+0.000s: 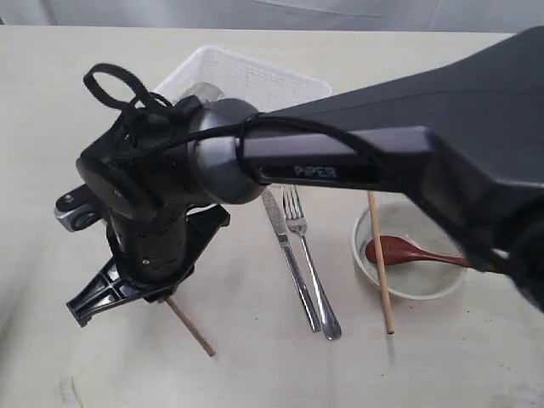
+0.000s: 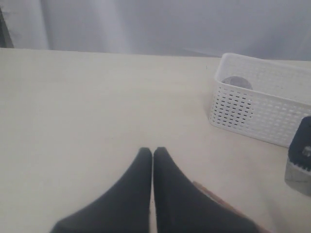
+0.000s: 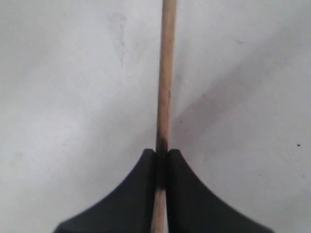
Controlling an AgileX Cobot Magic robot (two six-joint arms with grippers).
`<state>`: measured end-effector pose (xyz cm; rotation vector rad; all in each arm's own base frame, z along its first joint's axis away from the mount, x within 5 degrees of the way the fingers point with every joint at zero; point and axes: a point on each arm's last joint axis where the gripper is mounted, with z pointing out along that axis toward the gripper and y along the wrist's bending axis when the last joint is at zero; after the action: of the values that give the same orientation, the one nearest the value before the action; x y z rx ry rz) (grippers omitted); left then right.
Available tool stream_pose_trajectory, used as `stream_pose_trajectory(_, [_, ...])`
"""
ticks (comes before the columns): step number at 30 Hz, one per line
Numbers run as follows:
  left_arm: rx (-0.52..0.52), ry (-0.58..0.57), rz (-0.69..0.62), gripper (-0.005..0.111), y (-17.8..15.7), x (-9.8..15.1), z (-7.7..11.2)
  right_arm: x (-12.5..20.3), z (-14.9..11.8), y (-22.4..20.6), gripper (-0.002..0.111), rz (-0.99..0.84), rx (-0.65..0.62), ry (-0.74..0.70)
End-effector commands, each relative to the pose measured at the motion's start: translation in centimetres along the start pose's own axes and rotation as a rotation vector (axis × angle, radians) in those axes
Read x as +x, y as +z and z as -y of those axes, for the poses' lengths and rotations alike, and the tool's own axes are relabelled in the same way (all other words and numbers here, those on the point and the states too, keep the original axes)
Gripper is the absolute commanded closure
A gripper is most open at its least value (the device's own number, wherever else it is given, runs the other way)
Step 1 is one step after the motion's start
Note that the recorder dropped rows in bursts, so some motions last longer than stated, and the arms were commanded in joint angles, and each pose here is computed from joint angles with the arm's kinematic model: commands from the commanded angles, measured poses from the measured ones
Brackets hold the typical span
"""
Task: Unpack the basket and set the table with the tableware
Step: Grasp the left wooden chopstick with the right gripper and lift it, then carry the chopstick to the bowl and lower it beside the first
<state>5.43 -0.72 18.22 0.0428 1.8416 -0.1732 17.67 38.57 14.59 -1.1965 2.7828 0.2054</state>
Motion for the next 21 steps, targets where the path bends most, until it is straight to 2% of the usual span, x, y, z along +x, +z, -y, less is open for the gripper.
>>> stream_pose_trajectory(1, [0.004, -0.005, 0.005, 0.106, 0.0, 0.0, 0.0, -0.2, 0.4, -4.7, 0.109, 0.094, 0.015, 0.003])
stream_pose_trajectory(10, [0.004, -0.005, 0.005, 0.106, 0.0, 0.0, 0.0, 1.5, 2.9, -13.8, 0.109, 0.223, 0.184, 0.057])
stream_pose_trajectory(21, [0.004, -0.005, 0.005, 0.106, 0.0, 0.0, 0.0, 4.5, 11.1, -23.4, 0.109, 0.371, 0.172, 0.320])
